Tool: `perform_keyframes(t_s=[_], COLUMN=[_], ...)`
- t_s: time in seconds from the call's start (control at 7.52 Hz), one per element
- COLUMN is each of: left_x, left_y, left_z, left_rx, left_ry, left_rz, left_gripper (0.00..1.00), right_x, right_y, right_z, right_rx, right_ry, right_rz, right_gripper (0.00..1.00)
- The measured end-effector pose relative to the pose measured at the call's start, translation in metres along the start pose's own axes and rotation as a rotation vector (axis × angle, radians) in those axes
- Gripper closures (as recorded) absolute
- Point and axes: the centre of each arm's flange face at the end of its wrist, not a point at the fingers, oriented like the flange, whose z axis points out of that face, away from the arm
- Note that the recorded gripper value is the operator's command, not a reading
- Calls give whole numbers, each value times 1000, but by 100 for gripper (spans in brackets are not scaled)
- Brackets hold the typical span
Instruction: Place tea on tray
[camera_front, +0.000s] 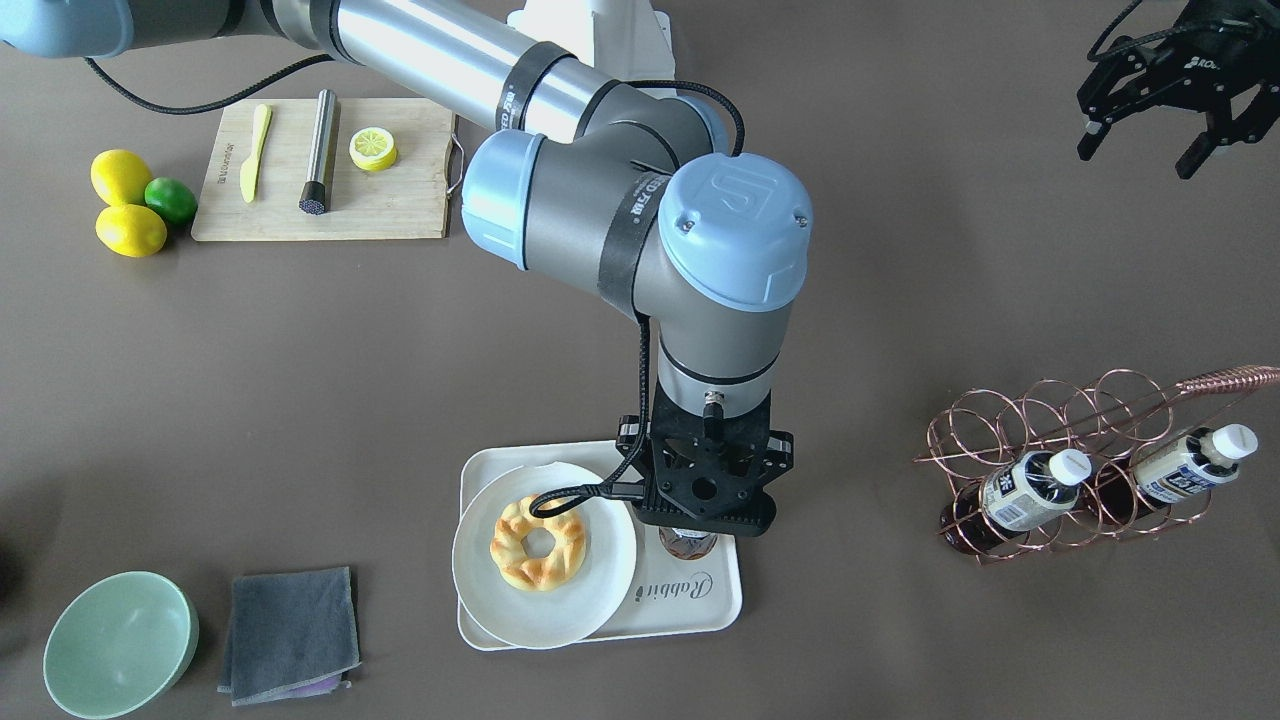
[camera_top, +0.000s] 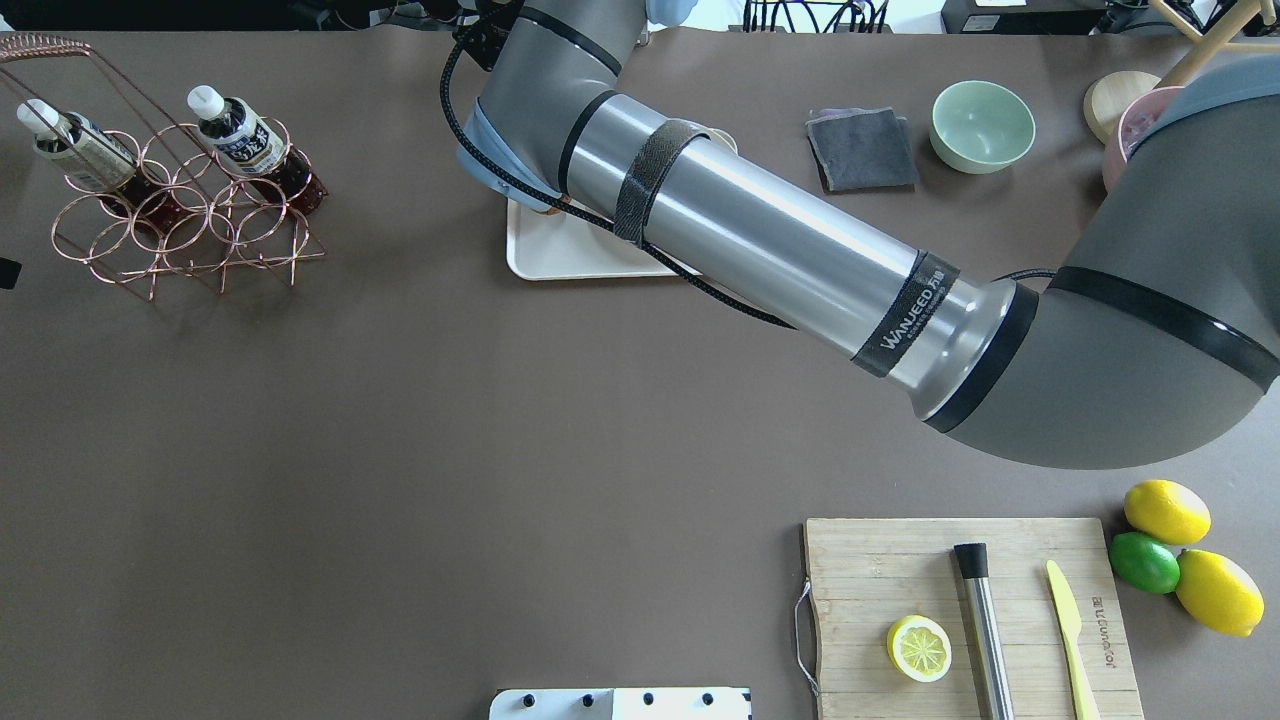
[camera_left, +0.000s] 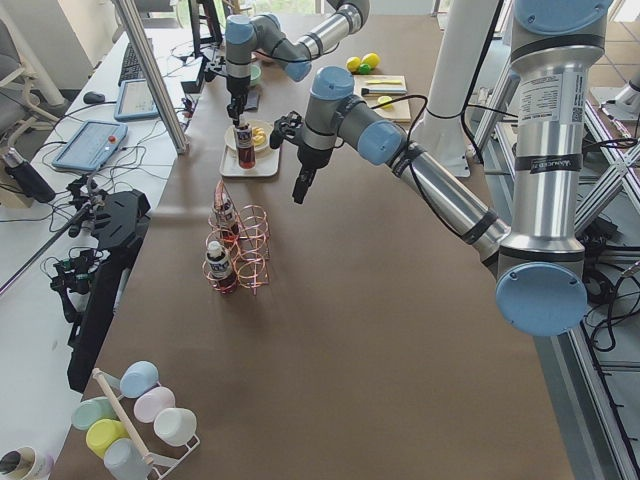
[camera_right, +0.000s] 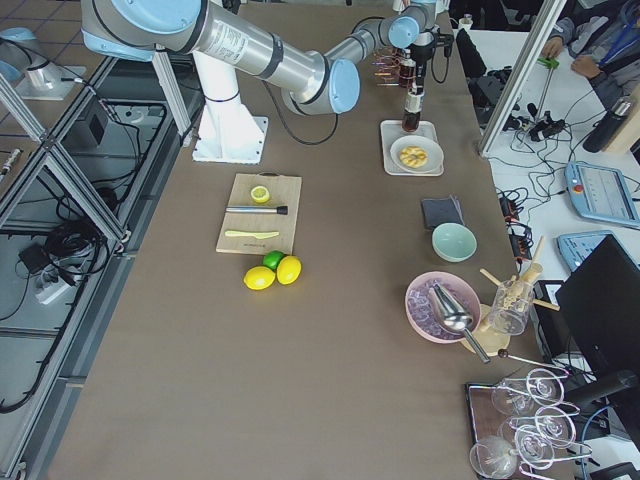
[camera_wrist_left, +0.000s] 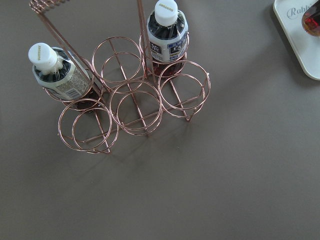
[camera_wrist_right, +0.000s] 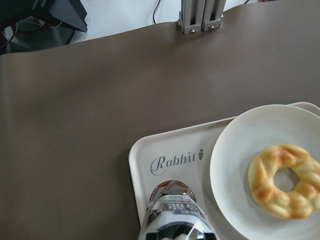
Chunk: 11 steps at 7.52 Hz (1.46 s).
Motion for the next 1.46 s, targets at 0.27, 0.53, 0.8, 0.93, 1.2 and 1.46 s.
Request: perform_keyframes(t_s=[0.27,0.53,0.8,0.93,1.2,1.46], left_x=[0,-2,-2,-2,-2,-14], left_y=[0,0,0,0,0,-1], left_z=[-1,-3,-4,-4,-5,-18], left_rx=[0,1,2,2,0,12], left_ry=[2,9,11,11,20,36], left_rz=[-1,-5,-6,-6,-8,-40], left_gripper=[4,4,4,4,4,4], right_x=[-1,-2,-2,-2,-4,15], right_y=[4,7,7,7,3,-15], right_z=[7,9,10,10,-7,-63], right_rx=[0,-3,-3,-3,-4,-47], right_ry=[8,12,13,12,-7,0], right_rz=[-2,-5,-5,-6,-10,-18], right_gripper=[100,25,1,1,0,0])
